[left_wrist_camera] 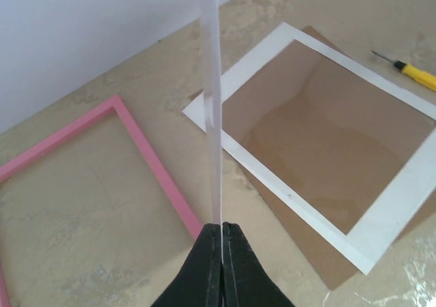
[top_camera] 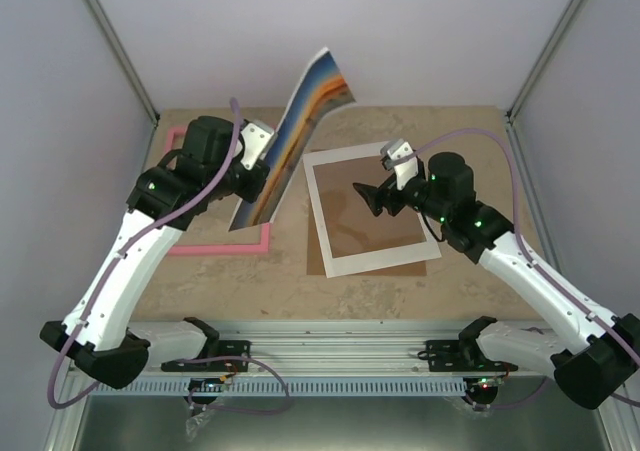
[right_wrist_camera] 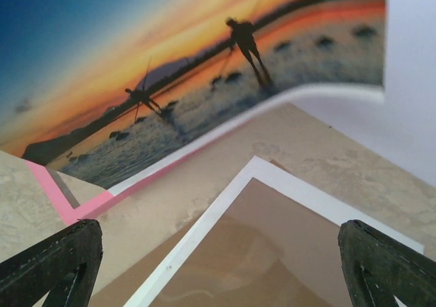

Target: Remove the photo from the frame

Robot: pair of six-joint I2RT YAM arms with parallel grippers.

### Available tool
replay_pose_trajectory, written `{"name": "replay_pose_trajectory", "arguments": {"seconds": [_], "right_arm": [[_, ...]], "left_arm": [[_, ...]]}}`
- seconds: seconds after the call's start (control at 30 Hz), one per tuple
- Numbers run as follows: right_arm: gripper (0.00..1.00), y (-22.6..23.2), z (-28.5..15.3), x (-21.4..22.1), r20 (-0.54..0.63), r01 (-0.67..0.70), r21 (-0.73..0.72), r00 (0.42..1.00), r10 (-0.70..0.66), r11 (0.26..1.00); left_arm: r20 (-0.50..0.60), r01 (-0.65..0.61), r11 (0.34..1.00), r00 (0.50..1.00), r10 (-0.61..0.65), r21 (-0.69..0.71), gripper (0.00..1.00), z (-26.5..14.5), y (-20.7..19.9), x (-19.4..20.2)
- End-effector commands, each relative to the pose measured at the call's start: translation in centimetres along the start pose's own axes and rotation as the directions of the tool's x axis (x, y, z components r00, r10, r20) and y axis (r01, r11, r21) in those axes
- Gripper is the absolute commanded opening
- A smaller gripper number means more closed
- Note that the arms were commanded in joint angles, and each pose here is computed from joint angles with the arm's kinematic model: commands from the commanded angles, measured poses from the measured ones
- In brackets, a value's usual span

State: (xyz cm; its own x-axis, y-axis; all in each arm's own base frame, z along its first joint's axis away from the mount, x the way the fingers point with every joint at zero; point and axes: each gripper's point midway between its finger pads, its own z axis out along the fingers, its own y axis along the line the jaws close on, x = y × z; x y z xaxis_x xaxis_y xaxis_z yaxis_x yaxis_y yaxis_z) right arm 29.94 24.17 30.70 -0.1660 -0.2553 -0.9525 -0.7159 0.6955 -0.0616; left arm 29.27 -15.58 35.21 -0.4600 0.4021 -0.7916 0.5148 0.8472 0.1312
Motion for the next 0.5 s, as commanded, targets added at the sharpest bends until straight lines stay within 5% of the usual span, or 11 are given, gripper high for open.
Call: {"name": "replay_pose_trajectory", "arguments": {"seconds": [0.0, 0.17, 0.47], "right_arm": [[0.95, -0.1, -1.6, -1.4, 0.007, 0.109, 0.018, 0.994, -0.109, 0.994], [0.94, -0.5, -2.8, -1.0, 0.005, 0.115, 0.055, 0.993, -0.116, 0.992], [0.93, -2.9, -5.7, -0.8, 0.013, 0.148, 0.168, 0.988, -0.152, 0.975]], "left_arm": [[0.024, -0.141, 0.981, 0.99, 0.139, 0.13, 0.0, -1.3, -2.8, -1.1], [0.04, -0.185, 0.944, 0.983, 0.181, 0.272, 0.0, -2.5, -5.8, -1.0], [0.013, -0.217, 0.937, 0.975, 0.222, 0.275, 0.0, -3.2, -6.0, 1.8]]}}
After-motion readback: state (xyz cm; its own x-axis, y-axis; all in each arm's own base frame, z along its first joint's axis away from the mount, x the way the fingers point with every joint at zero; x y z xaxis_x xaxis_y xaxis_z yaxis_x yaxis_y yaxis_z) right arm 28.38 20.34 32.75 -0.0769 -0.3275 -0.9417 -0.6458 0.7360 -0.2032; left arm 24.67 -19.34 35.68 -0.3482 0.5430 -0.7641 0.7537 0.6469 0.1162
